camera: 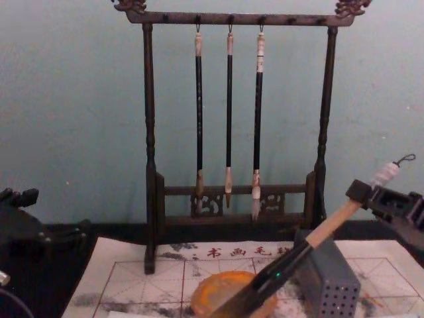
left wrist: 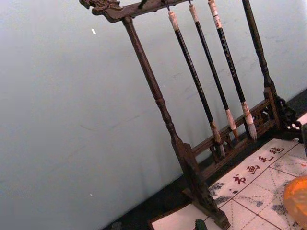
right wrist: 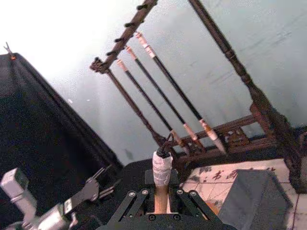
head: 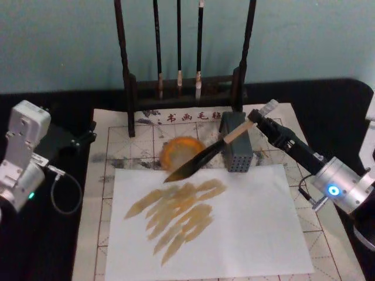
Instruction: Pick up the brush from the inkstone, write on the paper, then place the brush back to its original position.
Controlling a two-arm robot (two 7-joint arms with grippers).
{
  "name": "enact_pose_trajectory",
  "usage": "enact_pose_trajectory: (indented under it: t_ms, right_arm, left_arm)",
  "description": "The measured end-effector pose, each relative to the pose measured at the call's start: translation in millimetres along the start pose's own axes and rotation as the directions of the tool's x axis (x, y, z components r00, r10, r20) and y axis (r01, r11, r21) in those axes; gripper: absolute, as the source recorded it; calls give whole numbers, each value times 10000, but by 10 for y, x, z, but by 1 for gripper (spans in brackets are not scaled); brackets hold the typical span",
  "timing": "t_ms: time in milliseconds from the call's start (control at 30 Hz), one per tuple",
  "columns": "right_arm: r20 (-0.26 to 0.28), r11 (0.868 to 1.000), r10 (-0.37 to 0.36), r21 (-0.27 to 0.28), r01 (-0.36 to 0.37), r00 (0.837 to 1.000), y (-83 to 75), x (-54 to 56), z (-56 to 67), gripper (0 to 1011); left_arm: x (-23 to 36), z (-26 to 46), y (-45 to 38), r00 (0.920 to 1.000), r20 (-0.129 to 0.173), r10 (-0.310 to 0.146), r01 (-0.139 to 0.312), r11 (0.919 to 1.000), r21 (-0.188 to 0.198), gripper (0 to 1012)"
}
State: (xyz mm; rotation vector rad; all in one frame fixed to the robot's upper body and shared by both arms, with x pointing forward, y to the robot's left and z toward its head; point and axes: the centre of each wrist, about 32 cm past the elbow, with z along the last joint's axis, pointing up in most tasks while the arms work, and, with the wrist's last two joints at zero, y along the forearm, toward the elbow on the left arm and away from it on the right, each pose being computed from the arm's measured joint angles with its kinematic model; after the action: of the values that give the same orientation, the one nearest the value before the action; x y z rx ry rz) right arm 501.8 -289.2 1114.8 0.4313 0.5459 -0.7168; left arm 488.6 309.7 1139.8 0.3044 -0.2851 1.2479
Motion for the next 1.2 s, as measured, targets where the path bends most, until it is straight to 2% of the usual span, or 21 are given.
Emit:
enact_pose_trajectory:
  t_ms: [333,833,1200]
  right_arm:
    - [103,9972,-643,388,639,9979,170,45,-52,175]
    - [-118,9893,-1192,836,1198,9928,261,111,-93,175]
    - [-383,9863,-1422,793,1448,9891,308,143,-141,175]
  left_arm:
    - [0,0,0,10000,-1,0,0,10000,0,1001]
    - [0,0,0,10000,-1,0,0,10000,1,1001]
    - [0,0,0,10000,0,0,0,10000,1,1001]
